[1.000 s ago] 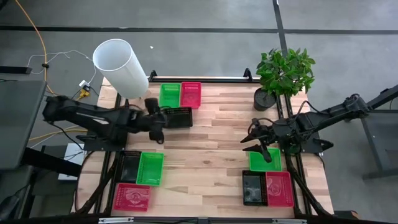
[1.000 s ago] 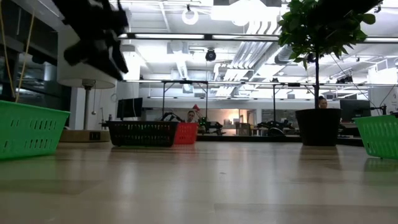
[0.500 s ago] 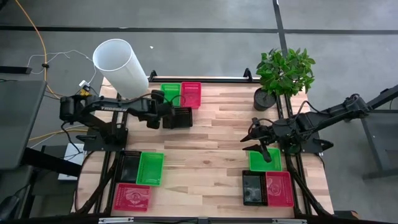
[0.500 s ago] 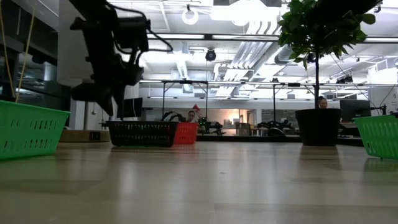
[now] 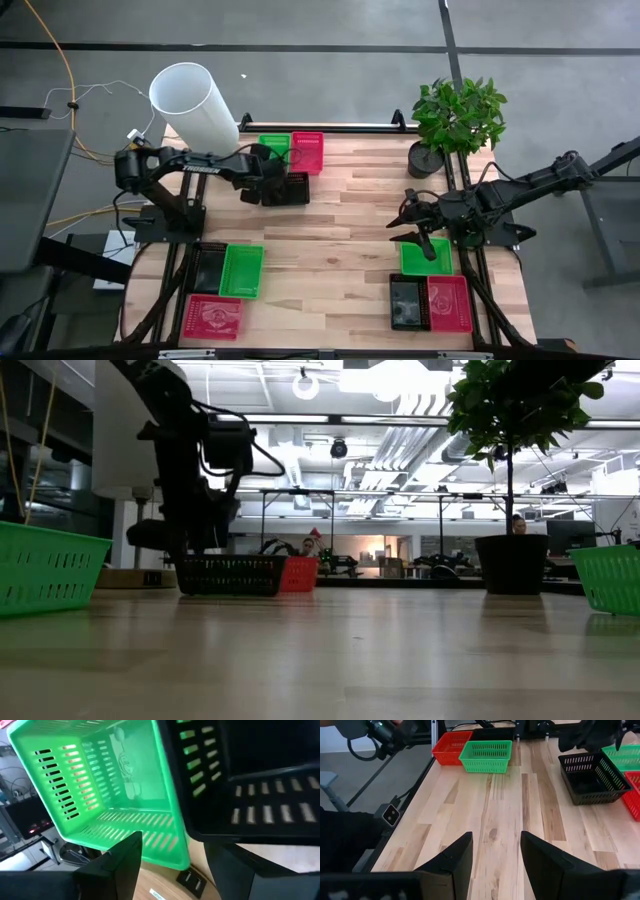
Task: Stack baskets by color
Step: Stack the top green bin on top of the bottom left green bin
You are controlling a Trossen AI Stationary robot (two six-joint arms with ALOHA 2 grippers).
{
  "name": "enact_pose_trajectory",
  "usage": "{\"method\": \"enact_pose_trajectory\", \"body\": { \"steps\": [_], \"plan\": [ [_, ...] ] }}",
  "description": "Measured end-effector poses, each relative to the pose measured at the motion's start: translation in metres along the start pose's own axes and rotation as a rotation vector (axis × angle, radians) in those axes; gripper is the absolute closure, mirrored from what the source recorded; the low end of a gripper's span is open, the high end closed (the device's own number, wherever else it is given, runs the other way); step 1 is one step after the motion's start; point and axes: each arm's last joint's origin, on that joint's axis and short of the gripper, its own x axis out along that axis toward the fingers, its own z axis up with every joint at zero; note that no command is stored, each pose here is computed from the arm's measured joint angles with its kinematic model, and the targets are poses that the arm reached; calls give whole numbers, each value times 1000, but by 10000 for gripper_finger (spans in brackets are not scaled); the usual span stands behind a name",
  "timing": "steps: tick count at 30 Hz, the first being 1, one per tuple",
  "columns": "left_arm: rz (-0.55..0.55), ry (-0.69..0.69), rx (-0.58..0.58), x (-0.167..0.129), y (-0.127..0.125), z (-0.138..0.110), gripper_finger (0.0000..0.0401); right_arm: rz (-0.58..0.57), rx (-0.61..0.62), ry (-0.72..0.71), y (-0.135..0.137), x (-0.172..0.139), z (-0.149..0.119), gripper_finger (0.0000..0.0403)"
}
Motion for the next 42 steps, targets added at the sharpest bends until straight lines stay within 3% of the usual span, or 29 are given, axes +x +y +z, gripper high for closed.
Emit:
{"method": "enact_pose_trajectory", "body": {
  "steps": [7,20,26,35,42],
  "plan": [
    [2,16,-22,8,7,-3,213,0,0,0,0,0,0,249],
    [-18,-4,3,8,6,-2,386,0,0,-1,0,0,0,249],
    [24,-17,-7,-1,9,-4,397,0,0,0,0,0,0,249],
    [208,-129,-77,-47,18,-10,400,-29,0,-6,-1,0,0,249],
    [257,-356,-144,-128,17,-6,401,-21,-18,-58,0,0,5,249]
  ]
}}
